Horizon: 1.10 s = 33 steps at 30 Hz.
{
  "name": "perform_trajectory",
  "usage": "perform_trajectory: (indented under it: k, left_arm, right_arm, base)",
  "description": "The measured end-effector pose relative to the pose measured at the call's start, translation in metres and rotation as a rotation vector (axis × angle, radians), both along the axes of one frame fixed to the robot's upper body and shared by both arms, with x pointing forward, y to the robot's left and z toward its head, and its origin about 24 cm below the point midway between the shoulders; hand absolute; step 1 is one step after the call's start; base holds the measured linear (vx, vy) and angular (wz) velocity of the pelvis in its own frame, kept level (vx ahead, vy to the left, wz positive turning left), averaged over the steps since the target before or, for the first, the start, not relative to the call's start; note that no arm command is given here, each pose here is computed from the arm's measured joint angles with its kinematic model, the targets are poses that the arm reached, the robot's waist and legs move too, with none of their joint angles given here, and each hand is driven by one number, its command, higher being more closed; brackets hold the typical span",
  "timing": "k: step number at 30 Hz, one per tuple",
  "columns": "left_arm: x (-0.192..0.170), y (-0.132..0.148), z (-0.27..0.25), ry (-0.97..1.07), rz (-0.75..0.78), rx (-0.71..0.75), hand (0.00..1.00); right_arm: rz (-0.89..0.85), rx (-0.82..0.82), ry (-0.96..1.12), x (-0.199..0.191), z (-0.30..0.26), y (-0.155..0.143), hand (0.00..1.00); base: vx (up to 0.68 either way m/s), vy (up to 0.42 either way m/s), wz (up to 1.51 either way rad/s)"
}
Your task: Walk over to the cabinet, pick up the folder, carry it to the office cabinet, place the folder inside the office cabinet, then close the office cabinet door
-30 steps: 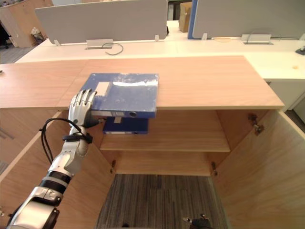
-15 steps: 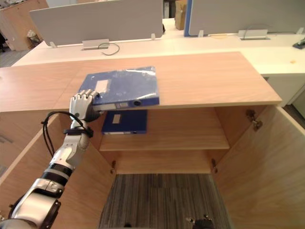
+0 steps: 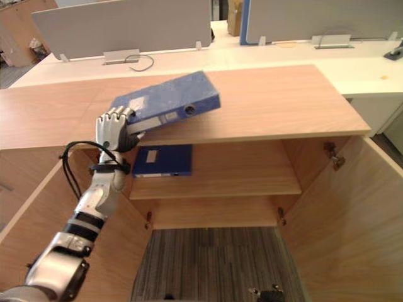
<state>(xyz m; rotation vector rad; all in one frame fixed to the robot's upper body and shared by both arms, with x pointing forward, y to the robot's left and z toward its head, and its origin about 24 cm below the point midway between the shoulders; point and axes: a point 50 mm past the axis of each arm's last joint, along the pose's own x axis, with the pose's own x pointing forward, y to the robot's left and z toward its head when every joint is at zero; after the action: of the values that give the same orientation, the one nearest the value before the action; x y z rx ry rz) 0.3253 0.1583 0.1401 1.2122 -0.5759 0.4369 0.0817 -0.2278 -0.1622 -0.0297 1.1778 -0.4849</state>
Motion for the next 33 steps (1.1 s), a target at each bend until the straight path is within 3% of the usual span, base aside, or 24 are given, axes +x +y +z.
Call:
perform_trajectory:
  k: [3, 7, 13, 20, 22, 27, 33]
  left_arm:
    - [-0.03, -0.025, -0.002, -0.038, -0.156, -0.24, 1.0]
    - [-0.059, -0.033, -0.01, -0.018, -0.315, -0.578, 1.0]
    - [-0.078, -0.022, -0.042, 0.161, -0.457, -1.004, 1.0]
    - [-0.089, 0.001, -0.065, 0.249, -0.525, -1.381, 1.0]
    - [-0.097, 0.006, -0.062, 0.235, -0.596, -1.522, 1.0]
    - [-0.115, 0.005, -0.047, 0.185, -0.752, -1.622, 1.0]
    - [-0.127, 0.007, -0.051, 0.166, -0.761, -1.666, 1.0]
  right_arm:
    - [-0.028, 0.003, 0.015, -0.003, -0.001, -0.001, 0.0]
    - [-0.036, 0.003, 0.038, -0.01, -0.002, -0.001, 0.0]
    - [-0.061, 0.011, 0.05, -0.018, -0.003, -0.001, 0.0]
    - [-0.06, 0.028, -0.006, -0.005, 0.0, 0.002, 0.0]
    - [0.013, 0.02, -0.15, 0.026, 0.012, 0.007, 0.0]
    - [0.05, -0.009, -0.642, 0.083, 0.082, 0.015, 0.0]
    - [-0.065, 0.035, -1.013, 0.091, 0.146, 0.025, 0.0]
  base:
    - [-0.01, 0.026, -0.01]
    - [0.0, 0.0, 0.0]
    - [0.0, 0.0, 0.0]
    - [0.0, 0.0, 0.0]
    - [0.0, 0.004, -0.18]
    - [-0.02, 0.021, -0.08]
    - [-0.06, 0.023, -0.13]
